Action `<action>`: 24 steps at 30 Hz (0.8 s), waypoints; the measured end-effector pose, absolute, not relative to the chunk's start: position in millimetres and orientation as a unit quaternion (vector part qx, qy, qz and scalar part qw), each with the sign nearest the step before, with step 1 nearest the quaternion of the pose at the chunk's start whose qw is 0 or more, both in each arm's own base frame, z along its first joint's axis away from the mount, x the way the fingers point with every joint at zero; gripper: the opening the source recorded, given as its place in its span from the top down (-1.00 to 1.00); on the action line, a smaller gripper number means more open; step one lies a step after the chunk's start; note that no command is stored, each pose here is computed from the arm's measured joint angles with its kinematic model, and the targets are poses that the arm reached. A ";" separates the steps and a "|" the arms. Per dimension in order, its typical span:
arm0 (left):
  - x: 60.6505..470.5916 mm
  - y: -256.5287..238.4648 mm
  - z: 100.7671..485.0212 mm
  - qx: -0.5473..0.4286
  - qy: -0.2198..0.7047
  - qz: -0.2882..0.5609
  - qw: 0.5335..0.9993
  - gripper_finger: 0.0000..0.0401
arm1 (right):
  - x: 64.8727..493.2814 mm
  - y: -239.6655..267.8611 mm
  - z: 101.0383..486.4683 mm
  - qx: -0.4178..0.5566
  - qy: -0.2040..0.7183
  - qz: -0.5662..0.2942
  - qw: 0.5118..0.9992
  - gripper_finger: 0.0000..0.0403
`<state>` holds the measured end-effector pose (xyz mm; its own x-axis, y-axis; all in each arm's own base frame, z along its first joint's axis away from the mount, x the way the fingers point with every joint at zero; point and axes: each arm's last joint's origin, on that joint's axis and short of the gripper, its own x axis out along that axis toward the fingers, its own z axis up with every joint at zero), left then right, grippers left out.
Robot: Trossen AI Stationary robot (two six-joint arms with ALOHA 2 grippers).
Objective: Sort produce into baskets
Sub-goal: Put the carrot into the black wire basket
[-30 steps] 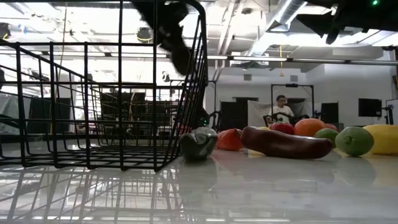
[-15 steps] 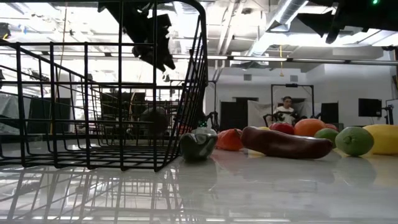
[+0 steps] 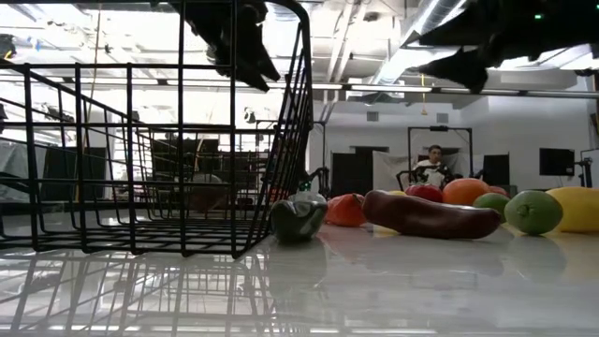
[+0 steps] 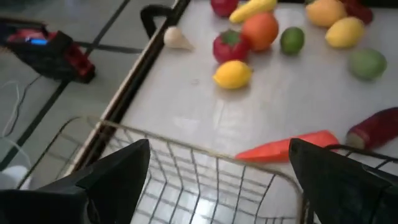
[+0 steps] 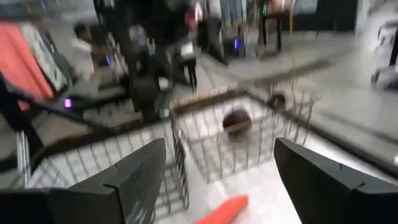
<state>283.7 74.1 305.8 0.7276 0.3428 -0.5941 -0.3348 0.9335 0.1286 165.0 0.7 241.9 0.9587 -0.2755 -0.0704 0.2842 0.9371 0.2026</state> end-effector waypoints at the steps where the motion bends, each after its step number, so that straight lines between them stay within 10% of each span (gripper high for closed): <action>1: 284.8 71.1 305.2 0.008 0.322 0.177 0.930 -0.86 | 172.1 2.7 242.0 0.108 0.033 -0.139 0.984 -0.59; 24: 286.3 46.9 300.1 0.035 0.353 0.146 0.924 -0.86 | 303.1 31.7 158.6 0.147 0.290 -0.229 0.918 -0.45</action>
<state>286.3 46.9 300.1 0.7085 0.2943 -0.6414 -0.2455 0.9549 0.1669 303.1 31.7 158.6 0.7274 -0.3349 -0.5990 0.5049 0.8523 0.1367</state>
